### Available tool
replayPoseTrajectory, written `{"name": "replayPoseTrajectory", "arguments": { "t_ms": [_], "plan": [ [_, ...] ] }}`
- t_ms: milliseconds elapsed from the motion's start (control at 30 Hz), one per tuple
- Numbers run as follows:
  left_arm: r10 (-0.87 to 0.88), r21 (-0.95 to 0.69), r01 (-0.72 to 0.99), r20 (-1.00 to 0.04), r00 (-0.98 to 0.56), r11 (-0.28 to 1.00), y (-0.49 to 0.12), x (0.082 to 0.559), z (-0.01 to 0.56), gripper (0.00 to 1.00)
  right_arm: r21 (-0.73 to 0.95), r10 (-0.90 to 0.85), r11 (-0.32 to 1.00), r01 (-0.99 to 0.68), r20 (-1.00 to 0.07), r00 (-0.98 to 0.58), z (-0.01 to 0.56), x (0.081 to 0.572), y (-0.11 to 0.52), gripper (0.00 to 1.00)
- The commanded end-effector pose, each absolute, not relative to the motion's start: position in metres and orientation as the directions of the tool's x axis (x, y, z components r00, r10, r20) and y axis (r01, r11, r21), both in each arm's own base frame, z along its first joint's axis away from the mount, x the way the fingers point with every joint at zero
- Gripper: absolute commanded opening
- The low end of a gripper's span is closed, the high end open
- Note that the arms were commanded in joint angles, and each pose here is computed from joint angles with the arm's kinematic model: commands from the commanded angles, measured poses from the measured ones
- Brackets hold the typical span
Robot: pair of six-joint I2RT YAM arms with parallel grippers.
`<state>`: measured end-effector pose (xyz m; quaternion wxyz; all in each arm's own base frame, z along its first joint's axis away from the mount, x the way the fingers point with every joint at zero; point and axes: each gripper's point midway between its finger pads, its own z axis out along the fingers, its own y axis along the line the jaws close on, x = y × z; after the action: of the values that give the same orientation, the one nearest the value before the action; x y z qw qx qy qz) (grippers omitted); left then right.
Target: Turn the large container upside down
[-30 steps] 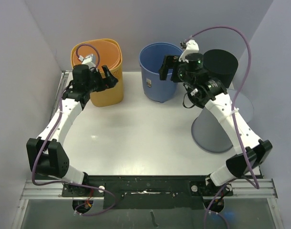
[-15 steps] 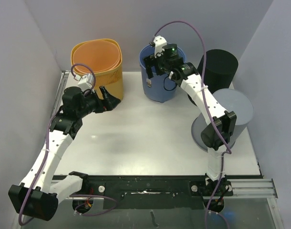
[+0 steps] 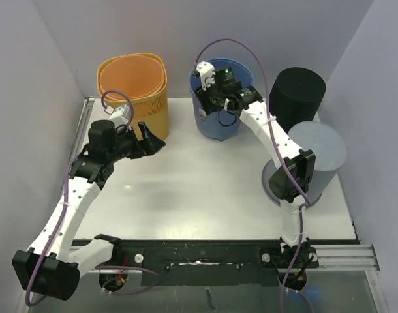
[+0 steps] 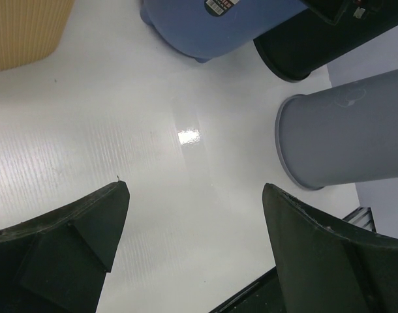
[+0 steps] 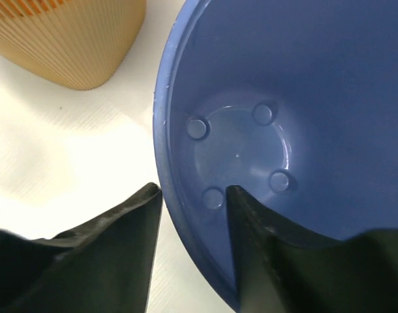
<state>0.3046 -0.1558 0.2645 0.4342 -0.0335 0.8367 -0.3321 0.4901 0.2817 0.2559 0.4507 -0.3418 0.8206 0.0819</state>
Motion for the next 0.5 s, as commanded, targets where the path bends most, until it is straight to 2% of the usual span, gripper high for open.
{"name": "replayPoseTrajectory", "arguments": {
  "t_ms": [0, 67, 133, 300, 467],
  "plan": [
    [-0.344, -0.581, 0.303, -0.745, -0.571, 0.756, -0.162, 0.308, 0.298, 0.84, -0.208, -0.439, 0.734, -0.646, -0.872, -0.218, 0.338, 0.457, 0.291, 0.31],
    [-0.341, -0.577, 0.303, -0.748, -0.570, 0.758, -0.162, 0.309, 0.299, 0.84, -0.191, -0.411, 0.711, -0.677, -0.894, -0.180, 0.359, 0.437, 0.300, 0.13],
    [-0.341, -0.571, 0.292, -0.749, -0.567, 0.767, -0.160, 0.310, 0.299, 0.84, -0.154, -0.379, 0.682, -0.715, -0.911, -0.165, 0.370, 0.418, 0.312, 0.04],
    [-0.351, -0.561, 0.265, -0.753, -0.556, 0.784, -0.154, 0.311, 0.304, 0.84, -0.033, -0.301, 0.606, -0.795, -0.935, -0.190, 0.390, 0.377, 0.332, 0.00],
    [-0.383, -0.554, 0.194, -0.749, -0.540, 0.810, -0.135, 0.300, 0.315, 0.84, 0.218, -0.071, 0.484, -0.848, -0.956, -0.286, 0.420, 0.337, 0.336, 0.00]
  ]
}}
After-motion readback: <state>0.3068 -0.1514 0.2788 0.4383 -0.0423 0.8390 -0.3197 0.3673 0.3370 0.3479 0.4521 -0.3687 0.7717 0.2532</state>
